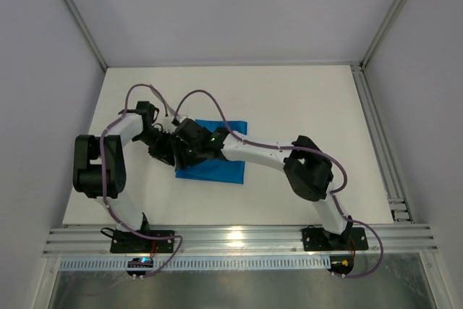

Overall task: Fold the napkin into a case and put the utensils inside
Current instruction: Fold the rectangle-folded napkin at the center of the board, then smooth out the square-folded napkin at the center of the board.

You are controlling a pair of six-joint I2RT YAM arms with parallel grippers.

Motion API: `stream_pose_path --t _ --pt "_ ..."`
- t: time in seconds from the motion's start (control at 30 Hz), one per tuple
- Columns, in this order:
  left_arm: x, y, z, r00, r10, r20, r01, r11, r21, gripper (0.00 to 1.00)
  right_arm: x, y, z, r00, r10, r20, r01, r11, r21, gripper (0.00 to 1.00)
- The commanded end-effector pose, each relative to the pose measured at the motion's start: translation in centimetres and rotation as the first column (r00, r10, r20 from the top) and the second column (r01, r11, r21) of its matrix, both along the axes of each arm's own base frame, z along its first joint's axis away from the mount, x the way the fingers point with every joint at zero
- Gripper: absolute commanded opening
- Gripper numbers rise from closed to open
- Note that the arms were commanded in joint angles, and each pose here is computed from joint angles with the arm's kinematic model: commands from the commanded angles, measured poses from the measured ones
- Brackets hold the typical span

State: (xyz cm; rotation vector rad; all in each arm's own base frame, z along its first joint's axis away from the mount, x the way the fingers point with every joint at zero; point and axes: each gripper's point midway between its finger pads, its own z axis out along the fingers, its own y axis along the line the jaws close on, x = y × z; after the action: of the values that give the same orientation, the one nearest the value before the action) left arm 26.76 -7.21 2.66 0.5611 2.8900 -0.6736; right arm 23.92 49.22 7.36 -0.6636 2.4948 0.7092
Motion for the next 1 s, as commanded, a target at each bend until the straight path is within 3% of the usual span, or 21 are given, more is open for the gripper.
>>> stream_pose_path --t 0.0,0.1,0.27,0.4,0.57,0.7,0.97 --pt "1.0 0.3 3.1 0.995 -0.021 0.099 0.021 1.0 0.003 0.26 1.1 -2.2 10.5 0.984 -0.071 0.164 0.052 0.991 0.119 0.56" --pt "0.4 -0.1 3.9 0.995 -0.029 0.098 0.031 0.999 -0.019 0.32 1.8 -6.5 8.6 0.977 -0.165 0.135 0.156 0.985 0.07 0.56" --pt "-0.3 -0.5 3.6 0.998 -0.032 0.059 0.035 0.999 -0.041 0.38 4.2 -14.8 5.5 0.934 -0.357 0.024 0.355 0.933 0.063 0.43" --pt "-1.5 -1.4 3.4 0.997 -0.071 0.017 0.072 0.994 -0.083 0.43 7.6 -18.7 4.6 0.892 -0.452 0.007 0.45 0.888 0.096 0.4" --pt "-1.9 -2.2 2.4 0.992 -0.126 0.028 0.127 0.991 -0.036 0.48 11.3 -20.4 2.3 0.878 -0.477 -0.044 0.479 0.873 0.093 0.39" --pt "-1.7 -2.4 1.4 0.992 -0.129 0.015 0.129 0.991 -0.017 0.43 14.8 -22.2 0.4 0.836 -0.541 -0.093 0.549 0.828 0.118 0.37" --pt "-2.0 -1.9 -0.8 0.99 -0.14 -0.024 0.14 0.989 0.035 0.32 17.1 -20.4 -2.8 0.829 -0.528 -0.184 0.553 0.822 0.134 0.32"
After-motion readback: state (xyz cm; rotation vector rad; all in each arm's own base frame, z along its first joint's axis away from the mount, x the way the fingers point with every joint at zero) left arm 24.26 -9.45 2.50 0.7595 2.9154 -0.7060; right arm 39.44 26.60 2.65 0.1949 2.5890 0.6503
